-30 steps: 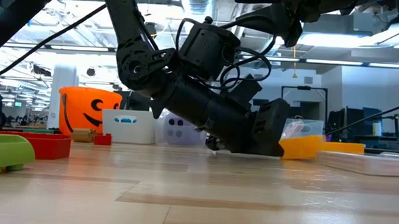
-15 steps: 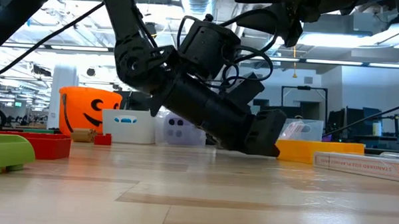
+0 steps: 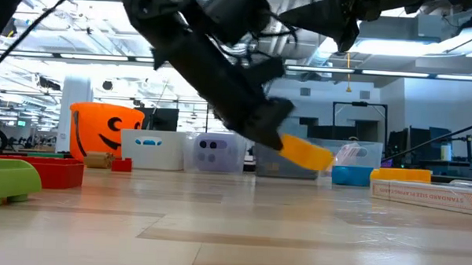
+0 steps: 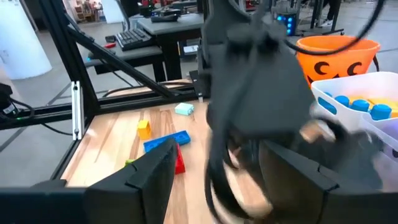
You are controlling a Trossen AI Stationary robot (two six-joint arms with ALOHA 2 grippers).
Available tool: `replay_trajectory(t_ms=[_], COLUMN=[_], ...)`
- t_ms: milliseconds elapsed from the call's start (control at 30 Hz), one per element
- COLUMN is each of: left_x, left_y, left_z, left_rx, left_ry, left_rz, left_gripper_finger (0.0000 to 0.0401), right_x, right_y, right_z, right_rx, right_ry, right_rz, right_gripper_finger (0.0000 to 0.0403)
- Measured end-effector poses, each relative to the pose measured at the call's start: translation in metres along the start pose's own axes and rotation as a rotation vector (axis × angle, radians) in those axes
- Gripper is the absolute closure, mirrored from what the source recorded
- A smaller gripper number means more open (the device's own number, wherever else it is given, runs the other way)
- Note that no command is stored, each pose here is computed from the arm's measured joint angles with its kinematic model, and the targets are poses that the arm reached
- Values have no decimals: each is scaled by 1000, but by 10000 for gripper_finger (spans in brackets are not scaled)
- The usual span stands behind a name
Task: Pick & Place Toys
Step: Put the yellow stud game piece into the white bin
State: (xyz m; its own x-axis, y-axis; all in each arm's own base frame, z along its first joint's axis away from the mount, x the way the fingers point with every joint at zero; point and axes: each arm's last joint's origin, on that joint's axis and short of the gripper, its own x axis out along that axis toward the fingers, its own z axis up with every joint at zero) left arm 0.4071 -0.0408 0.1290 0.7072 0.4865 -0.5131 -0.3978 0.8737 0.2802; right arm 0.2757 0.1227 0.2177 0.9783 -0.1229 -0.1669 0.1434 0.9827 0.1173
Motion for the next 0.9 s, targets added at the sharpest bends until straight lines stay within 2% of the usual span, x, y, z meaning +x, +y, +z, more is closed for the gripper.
replay_trajectory(t_ms=[167, 333, 567, 767, 900], left_x=[-29, -66, -119, -153, -165], left_y=[25, 56, 98, 130, 149], left_z=[-16, -30, -36, -41, -52], left_rx=[-12, -78, -178, -163, -174], left_ry=[14, -15, -128, -192, -196], left_rz=[91, 202, 325, 473, 564], left_gripper_finger=[401, 401, 401, 401, 401], right_x=[-1, -4, -4, -4, -4], right_y=[2, 7, 8, 8, 8], right_z=[1, 5, 7, 6, 6], right_rx=[0, -18, -18, -18, -16], right_ry=[-13, -54, -72, -64, -64], right_rz=[7, 30, 37, 34, 35], right_gripper_finger=[179, 179, 179, 179, 179])
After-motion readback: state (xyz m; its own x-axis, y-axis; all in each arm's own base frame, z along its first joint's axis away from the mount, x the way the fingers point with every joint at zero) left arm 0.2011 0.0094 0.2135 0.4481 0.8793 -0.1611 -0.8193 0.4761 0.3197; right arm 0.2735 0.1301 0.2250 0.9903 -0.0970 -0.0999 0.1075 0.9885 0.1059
